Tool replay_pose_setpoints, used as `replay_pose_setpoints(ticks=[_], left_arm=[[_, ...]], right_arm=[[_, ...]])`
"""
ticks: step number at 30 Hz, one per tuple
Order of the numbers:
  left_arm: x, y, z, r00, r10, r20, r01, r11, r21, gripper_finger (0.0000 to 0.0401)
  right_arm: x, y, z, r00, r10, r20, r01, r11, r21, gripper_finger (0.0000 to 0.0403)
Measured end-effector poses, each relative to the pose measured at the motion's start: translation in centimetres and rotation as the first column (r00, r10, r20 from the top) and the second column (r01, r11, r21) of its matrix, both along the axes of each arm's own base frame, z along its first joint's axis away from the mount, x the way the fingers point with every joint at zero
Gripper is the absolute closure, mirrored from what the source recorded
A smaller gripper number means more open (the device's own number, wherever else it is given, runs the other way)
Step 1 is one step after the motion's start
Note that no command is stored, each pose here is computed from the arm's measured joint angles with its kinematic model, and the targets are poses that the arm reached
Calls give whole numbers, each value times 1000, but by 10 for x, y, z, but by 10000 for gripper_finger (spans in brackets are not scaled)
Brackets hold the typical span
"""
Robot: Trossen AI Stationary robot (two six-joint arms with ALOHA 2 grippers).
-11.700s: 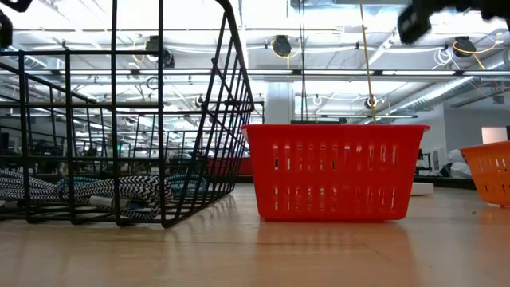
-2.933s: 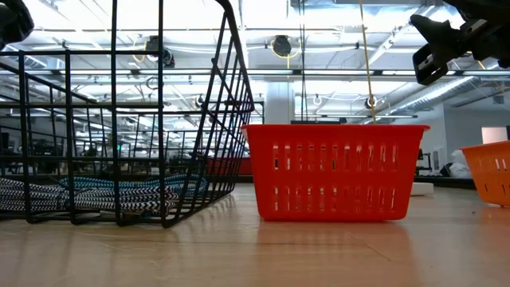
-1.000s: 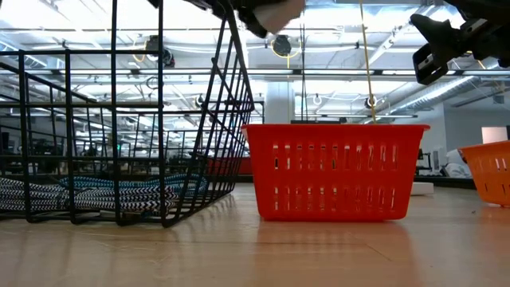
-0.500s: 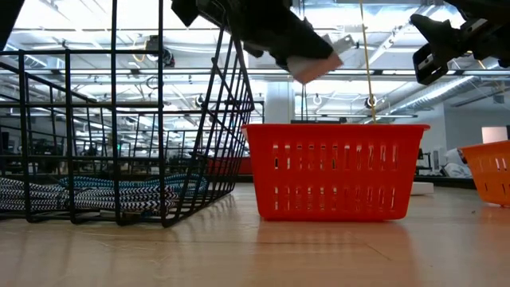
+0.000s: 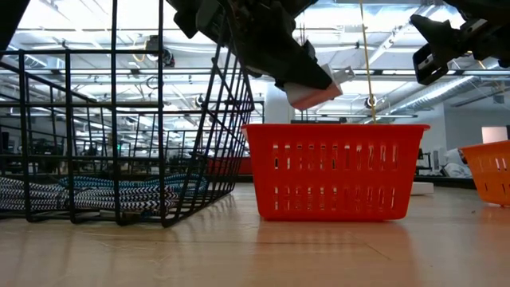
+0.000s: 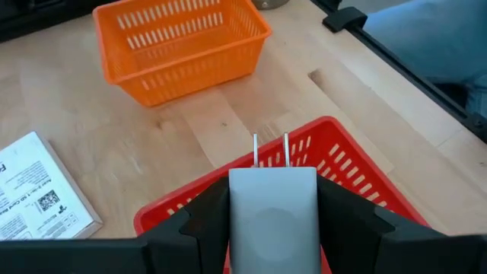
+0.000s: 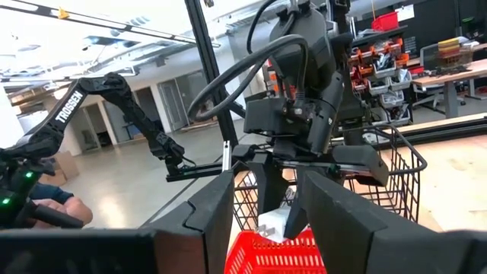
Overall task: Pick and place items into bin
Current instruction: Put the top white charger adapter into the red basket
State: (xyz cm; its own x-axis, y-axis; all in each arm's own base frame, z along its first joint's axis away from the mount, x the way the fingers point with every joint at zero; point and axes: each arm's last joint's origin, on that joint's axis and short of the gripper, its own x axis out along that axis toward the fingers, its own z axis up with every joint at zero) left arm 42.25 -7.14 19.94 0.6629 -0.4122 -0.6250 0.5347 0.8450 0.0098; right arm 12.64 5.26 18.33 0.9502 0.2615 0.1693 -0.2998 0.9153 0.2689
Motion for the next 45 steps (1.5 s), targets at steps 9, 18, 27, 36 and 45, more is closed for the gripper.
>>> replay_pose_setpoints(ticks=[9, 18, 27, 36, 45], left_arm=[[-1, -2, 0, 1000, -2, -4, 2, 1000, -3, 224], [3, -4, -7, 1000, -7, -12, 7, 1000, -23, 224], [4, -4, -14, 1000, -16, -19, 15, 1000, -19, 224], [4, -4, -7, 999, 28, -30, -29, 999, -35, 210], [0, -5, 8, 1000, 21, -17, -22, 997, -72, 125]], right_arm=[[0, 0, 0, 1000, 0, -1, 0, 1000, 0, 250], [0, 0, 0, 1000, 0, -1, 0, 1000, 0, 250], [0, 0, 0, 1000, 0, -5, 0, 1000, -2, 250], [0, 0, 0, 1000, 0, -3, 0, 1000, -1, 250], [0, 0, 0, 1000, 0, -3, 0, 1000, -1, 250]])
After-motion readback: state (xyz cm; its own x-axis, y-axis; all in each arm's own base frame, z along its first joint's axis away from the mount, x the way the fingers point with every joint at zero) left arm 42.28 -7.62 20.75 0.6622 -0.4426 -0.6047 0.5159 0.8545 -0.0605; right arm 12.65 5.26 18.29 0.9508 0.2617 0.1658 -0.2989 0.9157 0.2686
